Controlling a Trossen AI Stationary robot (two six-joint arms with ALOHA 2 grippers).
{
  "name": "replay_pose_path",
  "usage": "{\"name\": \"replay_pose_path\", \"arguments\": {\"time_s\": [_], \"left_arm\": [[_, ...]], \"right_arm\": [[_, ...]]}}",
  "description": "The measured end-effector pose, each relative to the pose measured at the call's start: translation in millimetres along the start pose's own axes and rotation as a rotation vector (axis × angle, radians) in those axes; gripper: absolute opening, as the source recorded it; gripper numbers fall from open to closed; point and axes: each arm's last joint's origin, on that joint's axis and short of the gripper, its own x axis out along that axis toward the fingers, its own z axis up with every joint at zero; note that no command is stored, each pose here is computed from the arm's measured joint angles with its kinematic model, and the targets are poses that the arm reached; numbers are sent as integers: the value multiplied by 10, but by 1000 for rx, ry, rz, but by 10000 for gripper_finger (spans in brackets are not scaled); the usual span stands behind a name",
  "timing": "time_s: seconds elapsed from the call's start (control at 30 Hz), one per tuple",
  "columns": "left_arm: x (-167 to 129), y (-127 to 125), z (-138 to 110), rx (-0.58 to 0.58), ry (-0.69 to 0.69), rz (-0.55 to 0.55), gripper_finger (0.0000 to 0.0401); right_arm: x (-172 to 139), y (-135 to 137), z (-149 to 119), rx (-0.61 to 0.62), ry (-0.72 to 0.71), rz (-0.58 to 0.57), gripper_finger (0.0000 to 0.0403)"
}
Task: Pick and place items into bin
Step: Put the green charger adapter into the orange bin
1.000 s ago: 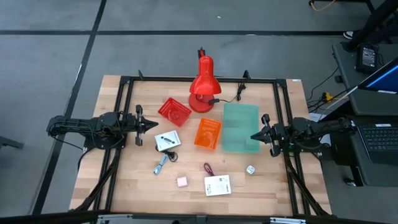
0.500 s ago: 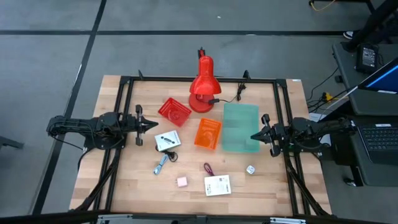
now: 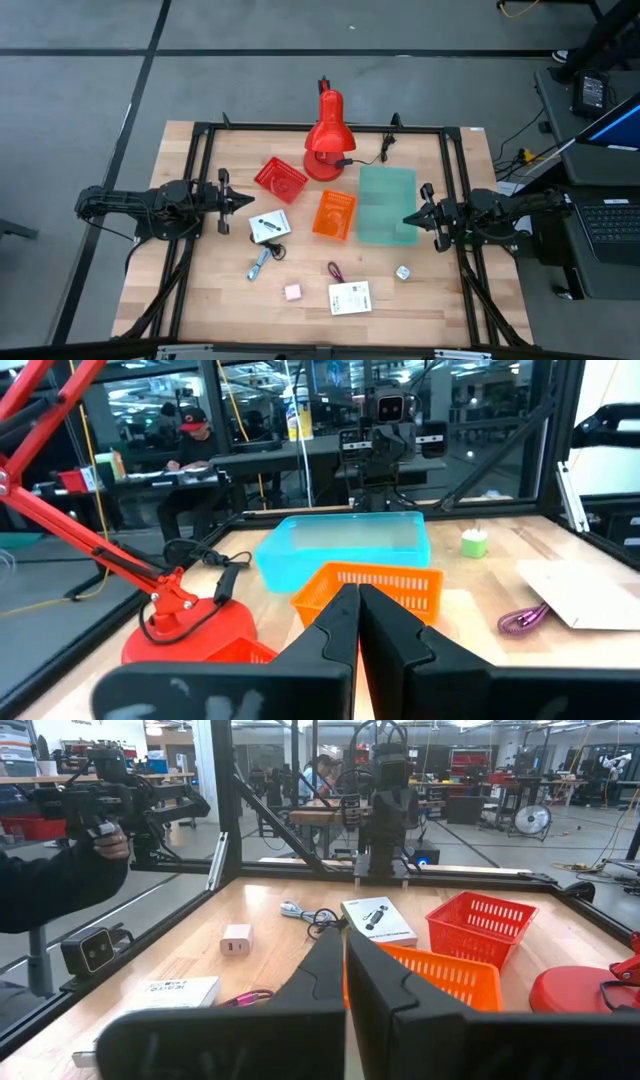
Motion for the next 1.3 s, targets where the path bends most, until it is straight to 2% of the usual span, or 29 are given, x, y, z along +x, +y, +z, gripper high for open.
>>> {"name": "replay_pose_path", "arguments": {"time_s": [0.43,0.6,0.73,1.07,1.3], "left_arm": [[13,-4,-13,10,17,-3,4],[47,-4,52,3,-39,2,2],[88,-4,134,23,-13,0,1],[385,69,291,68,145,75,2],[622,197,299,62,89,39,2]], "right_arm": [[0,-3,13,-3,-13,-9,0],[-5,-49,40,27,-42,-166,0],[-6,-55,43,26,-45,-186,0],[-8,-121,80,23,-83,-254,0],[40,-134,198,-22,-53,-215,0]]}}
